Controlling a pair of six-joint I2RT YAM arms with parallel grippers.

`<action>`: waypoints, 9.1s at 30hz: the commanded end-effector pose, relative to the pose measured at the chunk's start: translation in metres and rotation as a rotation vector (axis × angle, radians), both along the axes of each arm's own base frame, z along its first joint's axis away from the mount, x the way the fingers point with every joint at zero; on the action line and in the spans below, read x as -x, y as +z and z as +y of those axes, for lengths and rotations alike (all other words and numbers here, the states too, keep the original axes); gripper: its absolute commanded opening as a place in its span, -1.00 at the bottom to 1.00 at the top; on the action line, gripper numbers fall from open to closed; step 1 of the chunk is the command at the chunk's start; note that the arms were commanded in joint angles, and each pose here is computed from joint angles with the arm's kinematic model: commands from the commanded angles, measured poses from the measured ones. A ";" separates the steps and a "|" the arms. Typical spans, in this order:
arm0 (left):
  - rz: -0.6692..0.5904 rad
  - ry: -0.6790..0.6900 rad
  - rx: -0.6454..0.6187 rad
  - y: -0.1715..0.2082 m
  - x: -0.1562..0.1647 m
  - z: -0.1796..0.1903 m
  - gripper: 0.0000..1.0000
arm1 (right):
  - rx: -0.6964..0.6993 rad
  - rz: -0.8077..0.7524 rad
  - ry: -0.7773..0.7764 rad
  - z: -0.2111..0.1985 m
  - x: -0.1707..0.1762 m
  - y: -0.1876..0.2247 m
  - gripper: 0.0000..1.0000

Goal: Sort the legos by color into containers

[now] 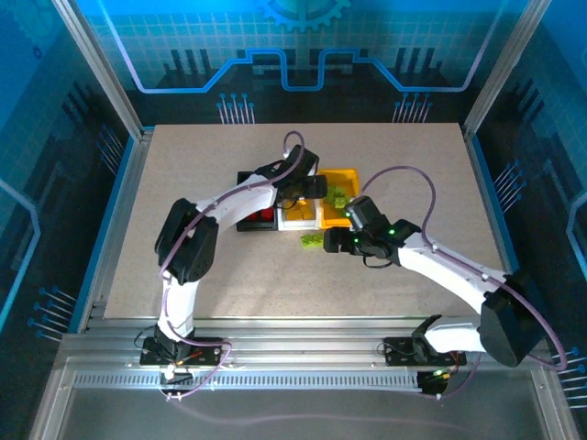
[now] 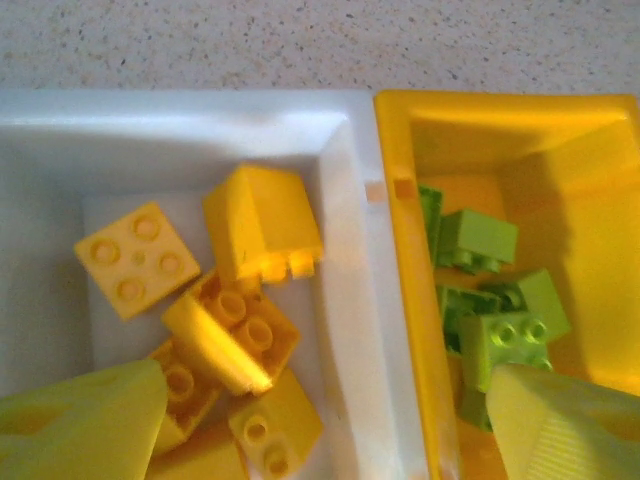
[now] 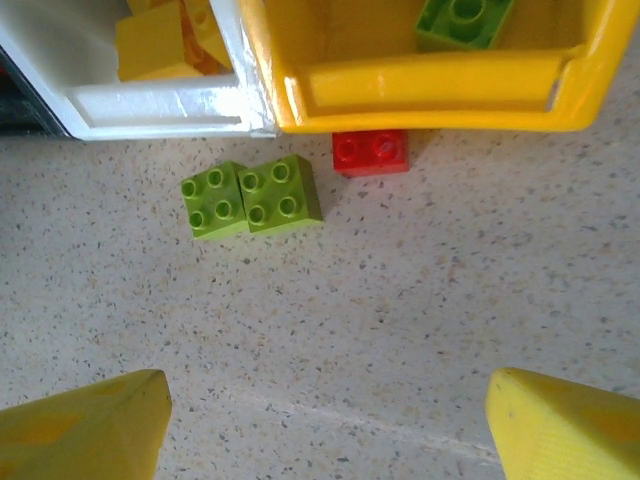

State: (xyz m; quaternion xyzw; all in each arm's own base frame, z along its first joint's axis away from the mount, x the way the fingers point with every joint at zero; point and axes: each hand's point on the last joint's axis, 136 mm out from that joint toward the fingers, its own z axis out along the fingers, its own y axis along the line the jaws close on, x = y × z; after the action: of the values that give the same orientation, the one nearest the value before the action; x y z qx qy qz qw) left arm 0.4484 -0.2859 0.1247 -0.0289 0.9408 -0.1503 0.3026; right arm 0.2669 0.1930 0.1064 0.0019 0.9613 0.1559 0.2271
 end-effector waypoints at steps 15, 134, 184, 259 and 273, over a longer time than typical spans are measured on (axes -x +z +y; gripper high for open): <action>-0.098 -0.044 0.226 0.053 0.141 0.046 0.98 | 0.167 -0.006 -0.101 0.013 -0.066 -0.044 0.17; 0.011 0.118 0.194 -0.006 0.174 0.124 0.98 | 0.260 0.121 -0.141 0.015 -0.063 -0.083 -0.04; 0.009 0.129 0.184 -0.013 0.175 0.130 0.98 | 0.203 -0.099 -0.083 -0.009 -0.076 0.027 -0.31; -0.031 0.192 0.149 0.001 0.179 0.152 0.98 | 0.237 -0.126 -0.077 0.003 -0.137 0.025 -0.28; -0.039 0.202 0.153 0.009 0.177 0.153 0.98 | 0.182 -0.087 -0.090 0.017 -0.199 0.014 0.38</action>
State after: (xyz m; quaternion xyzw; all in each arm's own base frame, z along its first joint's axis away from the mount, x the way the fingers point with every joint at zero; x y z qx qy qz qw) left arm 0.2674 -0.1382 0.1281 -0.1300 0.9156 -0.1976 0.3250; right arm 0.4617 0.2036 0.1045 0.0227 0.9632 0.0384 0.2650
